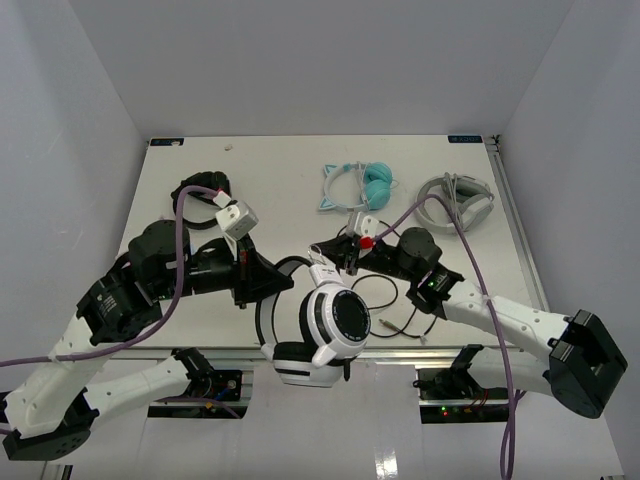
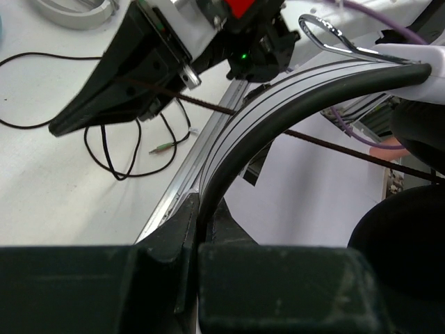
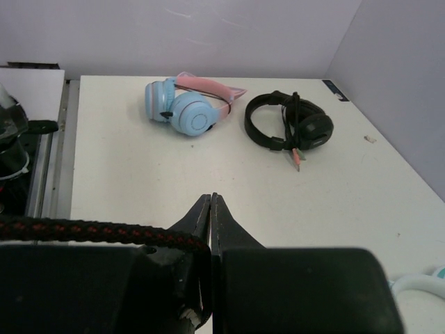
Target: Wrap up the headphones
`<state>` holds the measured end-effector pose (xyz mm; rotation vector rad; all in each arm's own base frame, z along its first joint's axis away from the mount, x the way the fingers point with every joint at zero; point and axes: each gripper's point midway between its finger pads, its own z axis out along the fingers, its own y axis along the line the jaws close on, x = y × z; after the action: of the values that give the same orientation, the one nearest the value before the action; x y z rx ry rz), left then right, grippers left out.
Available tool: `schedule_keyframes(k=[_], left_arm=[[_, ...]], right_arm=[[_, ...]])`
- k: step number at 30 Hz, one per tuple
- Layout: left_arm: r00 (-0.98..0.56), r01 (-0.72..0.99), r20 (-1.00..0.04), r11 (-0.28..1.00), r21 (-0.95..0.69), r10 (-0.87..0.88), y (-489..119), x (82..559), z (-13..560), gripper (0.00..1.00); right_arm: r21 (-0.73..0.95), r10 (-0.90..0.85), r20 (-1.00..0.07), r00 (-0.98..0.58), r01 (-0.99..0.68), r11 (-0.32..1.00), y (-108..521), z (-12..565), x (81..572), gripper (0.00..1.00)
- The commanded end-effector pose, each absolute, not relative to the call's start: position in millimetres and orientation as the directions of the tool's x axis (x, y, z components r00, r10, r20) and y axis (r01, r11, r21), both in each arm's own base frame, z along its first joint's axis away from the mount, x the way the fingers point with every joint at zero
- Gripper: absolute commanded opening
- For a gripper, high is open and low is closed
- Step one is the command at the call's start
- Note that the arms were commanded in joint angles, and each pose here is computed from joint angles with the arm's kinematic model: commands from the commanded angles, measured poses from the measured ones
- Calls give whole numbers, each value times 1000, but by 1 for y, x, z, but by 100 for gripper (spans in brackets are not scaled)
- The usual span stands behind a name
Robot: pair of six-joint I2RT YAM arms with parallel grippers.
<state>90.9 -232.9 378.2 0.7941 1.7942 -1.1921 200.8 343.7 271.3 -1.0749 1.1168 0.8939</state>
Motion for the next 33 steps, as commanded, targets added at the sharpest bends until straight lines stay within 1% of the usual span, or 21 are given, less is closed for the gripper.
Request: schedule_keyframes(k=[1,5,9,11,15,18,22,25,29,33], left_arm=[[-453,873,-884,256,-415,112,-240,76,376,0],[-481,840,-856,378,-389,188,-234,93,339,0],[-509,785,-822,530,-321,255,-223,117,301,0],[-524,759,-801,585,-285,290,-218,127,283,0],[-550,722,-769,649,-240,327,-213,139,259,0],[-576,654,-741,738,-166,344,-200,156,242,0],[-622,553,-693,831,-60,364,-187,178,219,0],[-644,470,-672,882,29,366,-174,193,211,0],[-674,379,-642,917,124,365,-160,206,202,0],[-685,307,-644,937,168,340,-156,217,201,0]], right_arm=[[-199,-41,-980,197,-919,340,336,290,235,8],[-198,-107,-980,170,-903,381,329,296,250,8],[-212,-168,-974,155,-886,413,321,310,257,8],[-224,-171,-971,165,-875,429,318,322,259,8],[-220,-221,-966,131,-869,444,313,323,262,8],[-202,-260,-961,89,-872,446,308,323,260,8],[-157,-286,-958,31,-889,431,309,324,255,8],[-98,-314,-949,-35,-912,397,312,313,247,8],[-34,-298,-953,-65,-948,315,319,313,228,8],[14,-269,-960,-81,-970,242,326,318,212,8]])
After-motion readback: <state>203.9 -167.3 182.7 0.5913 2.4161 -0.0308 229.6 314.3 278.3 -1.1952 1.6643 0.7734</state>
